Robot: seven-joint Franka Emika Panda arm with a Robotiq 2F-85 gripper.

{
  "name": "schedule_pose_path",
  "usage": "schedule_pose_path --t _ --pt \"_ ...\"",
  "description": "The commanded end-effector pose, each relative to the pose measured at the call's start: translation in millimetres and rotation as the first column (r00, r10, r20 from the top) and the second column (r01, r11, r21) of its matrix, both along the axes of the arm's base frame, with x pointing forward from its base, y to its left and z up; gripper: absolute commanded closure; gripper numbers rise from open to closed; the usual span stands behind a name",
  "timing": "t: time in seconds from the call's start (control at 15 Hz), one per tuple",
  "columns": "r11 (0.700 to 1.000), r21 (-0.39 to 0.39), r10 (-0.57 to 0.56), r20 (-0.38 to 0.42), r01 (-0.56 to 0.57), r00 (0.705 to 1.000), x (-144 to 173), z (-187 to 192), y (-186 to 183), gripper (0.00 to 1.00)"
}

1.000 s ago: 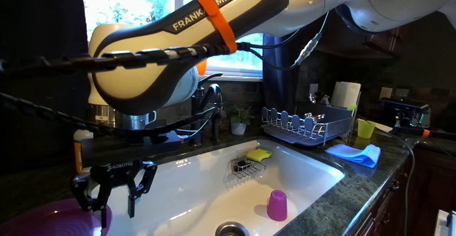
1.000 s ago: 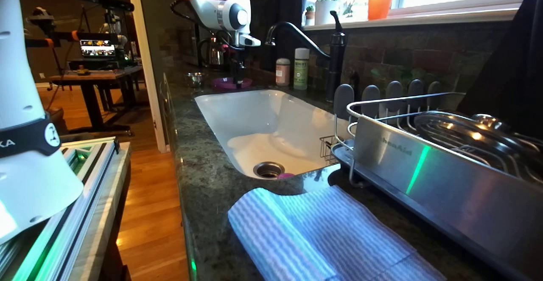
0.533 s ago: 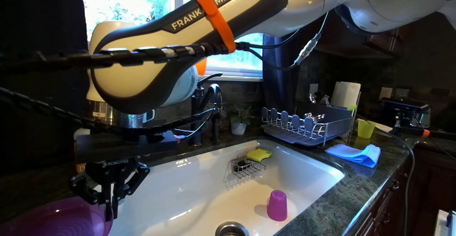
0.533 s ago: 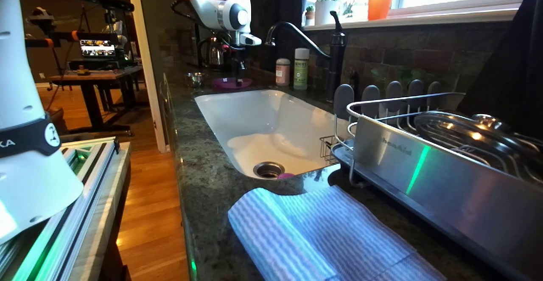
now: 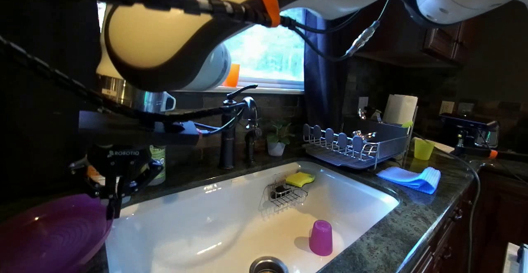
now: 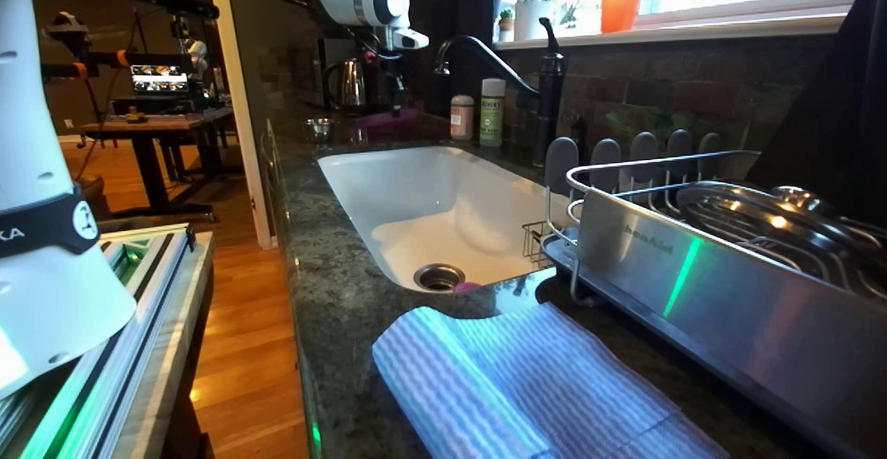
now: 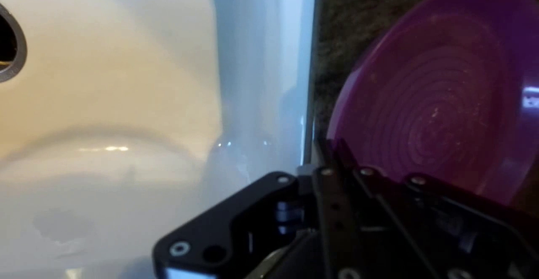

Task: Put the purple plate on the plate rack

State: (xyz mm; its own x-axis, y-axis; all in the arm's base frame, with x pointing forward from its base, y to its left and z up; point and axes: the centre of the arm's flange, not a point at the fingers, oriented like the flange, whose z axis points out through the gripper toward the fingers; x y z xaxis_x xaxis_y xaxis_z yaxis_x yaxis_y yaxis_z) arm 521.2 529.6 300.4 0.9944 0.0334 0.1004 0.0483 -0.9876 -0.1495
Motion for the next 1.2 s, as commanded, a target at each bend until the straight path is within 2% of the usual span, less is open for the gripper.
schedule_pose_path --t 0.0,0.33,0.6,0.87,1.13 --pt "1.000 -0.006 -0.025 0.030 0.026 0.999 -24.8 53.2 -22.1 0.99" --pt "0.997 -0.043 -0.058 0.058 0.060 0.997 -65.5 125.3 -42.5 0.99" --pt "0.977 -0.059 -0.196 0.126 0.205 0.972 -107.2 169.5 -60.9 0.99" --pt "0.927 -0.041 -0.347 0.280 0.373 0.895 -143.0 204.0 -92.6 0.99" --pt "0.864 0.047 -0.473 0.414 0.501 0.778 -173.1 217.5 -129.9 0.99"
